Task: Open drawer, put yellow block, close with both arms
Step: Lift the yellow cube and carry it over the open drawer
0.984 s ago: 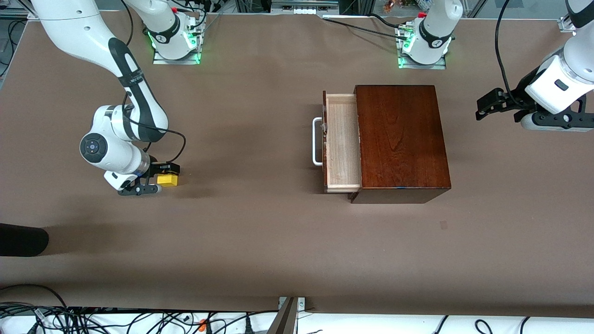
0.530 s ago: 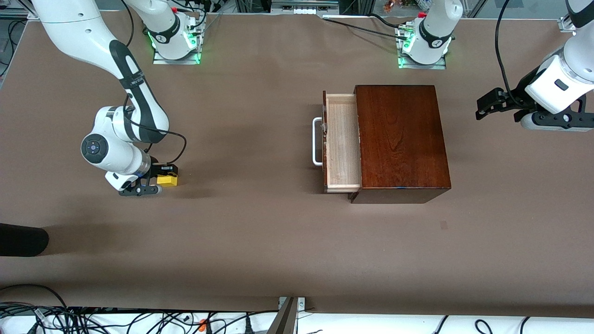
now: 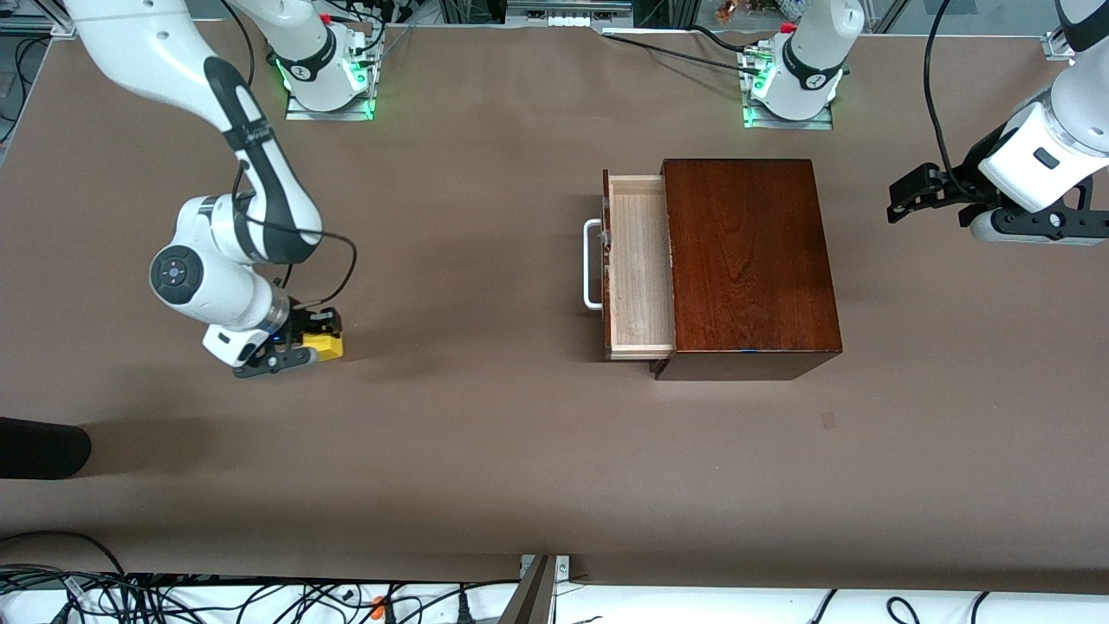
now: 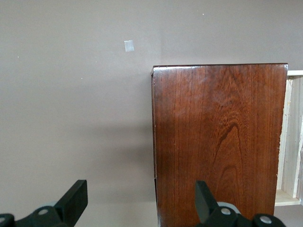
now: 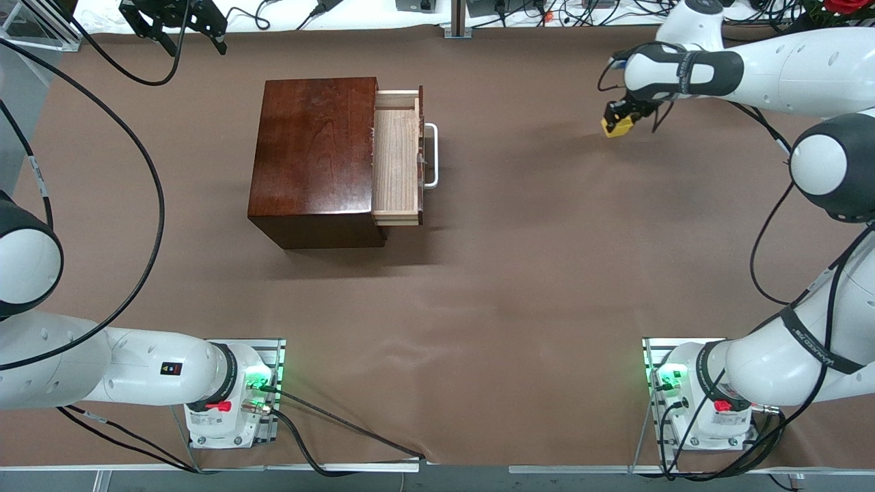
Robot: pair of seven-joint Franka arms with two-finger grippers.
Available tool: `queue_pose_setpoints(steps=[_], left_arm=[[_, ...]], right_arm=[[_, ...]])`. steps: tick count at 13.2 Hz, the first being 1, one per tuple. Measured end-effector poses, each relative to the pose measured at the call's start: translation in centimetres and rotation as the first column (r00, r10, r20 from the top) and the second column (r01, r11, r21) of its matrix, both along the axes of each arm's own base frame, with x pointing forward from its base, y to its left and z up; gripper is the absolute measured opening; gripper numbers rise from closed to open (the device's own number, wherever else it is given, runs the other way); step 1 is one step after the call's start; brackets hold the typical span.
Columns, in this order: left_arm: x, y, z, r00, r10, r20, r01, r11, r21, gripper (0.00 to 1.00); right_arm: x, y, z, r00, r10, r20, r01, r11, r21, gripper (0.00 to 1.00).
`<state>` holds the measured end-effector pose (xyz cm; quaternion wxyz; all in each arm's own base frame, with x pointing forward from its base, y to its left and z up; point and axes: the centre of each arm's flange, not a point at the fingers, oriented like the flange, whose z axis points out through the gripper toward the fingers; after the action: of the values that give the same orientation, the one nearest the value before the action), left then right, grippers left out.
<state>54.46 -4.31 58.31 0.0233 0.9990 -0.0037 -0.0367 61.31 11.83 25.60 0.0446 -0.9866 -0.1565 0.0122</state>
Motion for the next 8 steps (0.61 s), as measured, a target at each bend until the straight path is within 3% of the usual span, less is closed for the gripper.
queue_pose_setpoints(steps=[2,4,8], left_arm=[[0.0,0.0,0.0,1.000,0.000,-0.002,0.000,1.000,0.000,1.00],[0.0,0.0,0.0,1.000,0.000,-0.002,0.000,1.000,0.000,1.00],[0.0,0.0,0.0,1.000,-0.001,-0.002,0.001,1.000,0.000,1.00]], right_arm=[[-0.8,4.5,2.8,0.986,0.160,0.039,-0.160,0.987,-0.011,0.56],[-2.1,9.2,5.4,0.939,0.333,0.083,-0.330,0.943,-0.043,0.56],[-6.0,20.7,10.0,0.762,0.636,0.124,-0.619,0.771,-0.149,0.56]])
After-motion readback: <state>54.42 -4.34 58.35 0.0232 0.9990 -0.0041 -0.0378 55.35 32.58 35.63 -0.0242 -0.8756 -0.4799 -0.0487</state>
